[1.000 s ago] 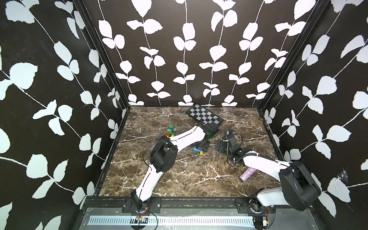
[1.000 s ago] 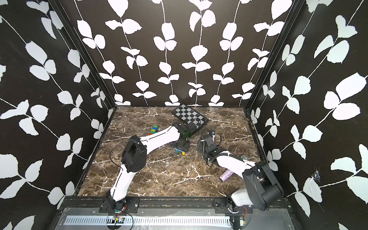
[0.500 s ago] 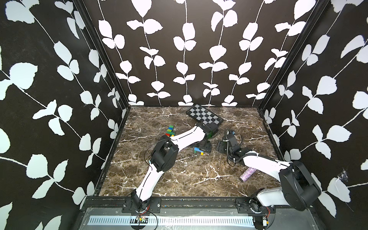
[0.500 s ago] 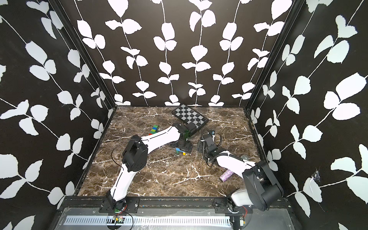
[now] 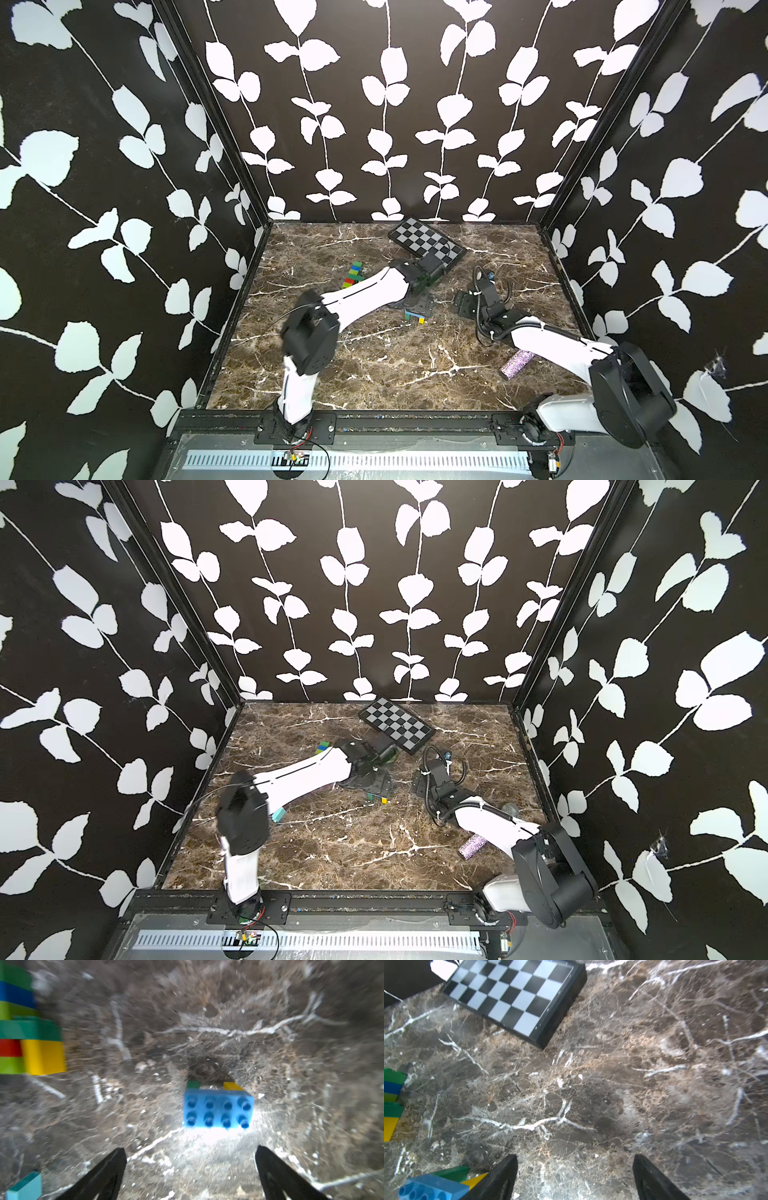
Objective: Assemble the letter h with lego
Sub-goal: Assemble the lego brick with the lego brick, then move the lego brick at the center of the board.
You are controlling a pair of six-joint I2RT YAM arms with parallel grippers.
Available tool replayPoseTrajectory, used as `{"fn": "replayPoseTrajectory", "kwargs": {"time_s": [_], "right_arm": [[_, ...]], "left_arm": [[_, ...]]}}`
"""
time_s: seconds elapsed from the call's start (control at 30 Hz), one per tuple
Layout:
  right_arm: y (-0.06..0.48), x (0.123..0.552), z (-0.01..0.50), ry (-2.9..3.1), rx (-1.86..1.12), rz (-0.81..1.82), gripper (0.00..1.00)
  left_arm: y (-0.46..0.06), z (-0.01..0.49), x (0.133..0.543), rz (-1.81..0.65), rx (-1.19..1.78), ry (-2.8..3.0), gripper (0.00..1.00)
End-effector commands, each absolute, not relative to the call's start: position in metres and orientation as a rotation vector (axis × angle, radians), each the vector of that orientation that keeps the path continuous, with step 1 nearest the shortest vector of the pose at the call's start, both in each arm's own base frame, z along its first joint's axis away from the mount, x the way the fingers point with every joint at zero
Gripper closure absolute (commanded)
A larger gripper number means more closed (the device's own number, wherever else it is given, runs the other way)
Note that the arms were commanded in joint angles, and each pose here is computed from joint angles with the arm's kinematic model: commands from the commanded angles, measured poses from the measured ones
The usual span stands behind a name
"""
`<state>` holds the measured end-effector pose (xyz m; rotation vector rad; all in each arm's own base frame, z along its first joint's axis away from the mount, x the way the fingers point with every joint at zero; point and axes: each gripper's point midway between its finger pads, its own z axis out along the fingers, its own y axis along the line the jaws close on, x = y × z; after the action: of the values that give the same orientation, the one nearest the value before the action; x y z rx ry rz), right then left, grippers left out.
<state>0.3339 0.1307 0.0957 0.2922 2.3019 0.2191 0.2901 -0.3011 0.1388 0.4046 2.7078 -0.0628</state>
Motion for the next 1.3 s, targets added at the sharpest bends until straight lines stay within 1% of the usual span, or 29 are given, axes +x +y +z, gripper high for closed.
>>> {"fn": "replayPoseTrajectory", "kwargs": {"time_s": [0.0, 0.23, 0.37, 0.43, 0.57, 0.67, 0.83, 0.9, 1.03, 1.27], "right_arm": [[0.122, 0.334, 0.102, 2.258, 0.335, 0.208, 0.13], [0.13, 0.334, 0.102, 2.262, 0.309, 0.254, 0.13], [0.132, 0.334, 0.1, 2.268, 0.3, 0.267, 0.14], [0.134, 0.335, 0.099, 2.273, 0.295, 0.273, 0.14], [0.137, 0.335, 0.097, 2.285, 0.287, 0.286, 0.14], [0.139, 0.336, 0.096, 2.288, 0.283, 0.291, 0.14], [0.139, 0.336, 0.095, 2.293, 0.281, 0.291, 0.14], [0.14, 0.336, 0.095, 2.293, 0.281, 0.293, 0.14], [0.139, 0.336, 0.094, 2.296, 0.28, 0.288, 0.14], [0.139, 0.337, 0.094, 2.297, 0.277, 0.283, 0.14]], "left_arm": [[-0.271, 0.171, 0.294, -0.068, 0.26, 2.59, 0.01], [-0.16, 0.157, 0.261, 0.07, -0.167, 2.654, 0.01], [-0.116, 0.149, 0.247, -0.02, -0.342, 2.584, 0.04], [-0.104, 0.146, 0.244, -0.059, -0.36, 2.56, 0.04], [-0.085, 0.139, 0.238, -0.099, -0.319, 2.52, 0.05], [-0.071, 0.128, 0.235, -0.099, -0.321, 2.508, 0.09], [-0.063, 0.1, 0.238, -0.189, -0.363, 2.576, 0.14], [-0.062, 0.09, 0.241, -0.194, -0.36, 2.609, 0.15], [-0.059, 0.079, 0.246, -0.111, -0.288, 2.681, 0.15], [-0.04, 0.06, 0.249, 0.078, -0.309, 2.728, 0.18]]}}
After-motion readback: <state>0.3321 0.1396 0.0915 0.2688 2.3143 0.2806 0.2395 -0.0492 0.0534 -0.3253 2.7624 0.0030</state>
